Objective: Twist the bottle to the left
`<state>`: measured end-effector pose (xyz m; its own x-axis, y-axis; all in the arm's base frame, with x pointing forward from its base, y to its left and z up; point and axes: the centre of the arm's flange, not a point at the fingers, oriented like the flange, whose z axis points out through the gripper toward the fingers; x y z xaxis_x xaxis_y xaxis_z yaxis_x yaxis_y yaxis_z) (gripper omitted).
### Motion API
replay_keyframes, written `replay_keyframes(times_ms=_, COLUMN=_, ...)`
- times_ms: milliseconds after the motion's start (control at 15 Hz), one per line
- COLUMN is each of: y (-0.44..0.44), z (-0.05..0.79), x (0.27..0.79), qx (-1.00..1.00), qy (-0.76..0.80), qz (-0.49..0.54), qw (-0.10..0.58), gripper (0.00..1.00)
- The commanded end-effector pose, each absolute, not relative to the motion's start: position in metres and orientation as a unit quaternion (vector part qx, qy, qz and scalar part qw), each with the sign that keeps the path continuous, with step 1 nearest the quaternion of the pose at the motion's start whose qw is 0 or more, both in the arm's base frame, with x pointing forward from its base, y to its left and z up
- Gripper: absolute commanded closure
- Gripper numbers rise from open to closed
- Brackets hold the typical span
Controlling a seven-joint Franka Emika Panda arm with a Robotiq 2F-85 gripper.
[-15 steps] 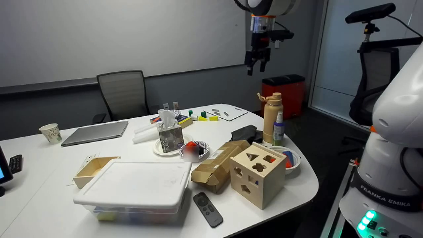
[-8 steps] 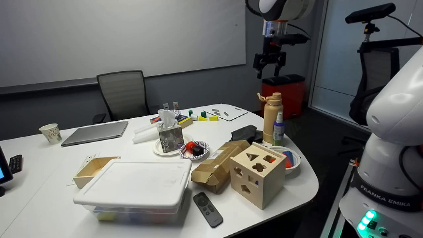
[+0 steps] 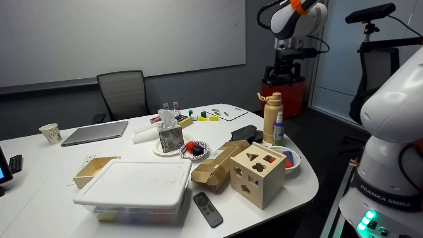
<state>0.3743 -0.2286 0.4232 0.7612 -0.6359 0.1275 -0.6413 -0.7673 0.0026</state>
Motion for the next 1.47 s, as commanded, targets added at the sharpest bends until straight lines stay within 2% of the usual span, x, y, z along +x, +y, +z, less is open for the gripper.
replay_keyframes(times_ms=0, y=-0.242, z=0.413, x=0.358, qx=0.916, qy=-0.392, qz=0.072, qw=0.041, gripper=0.0)
replay_keyframes(times_ms=400, y=-0.265, z=0.406, x=0.359, qx=0.901, qy=-0.424, qz=0.074, qw=0.045, gripper=0.0)
replay_keyframes(times_ms=1400, y=-0.259, z=0.39, x=0.404, qx=0.909, qy=-0.404, qz=0.095, qw=0.028, gripper=0.0)
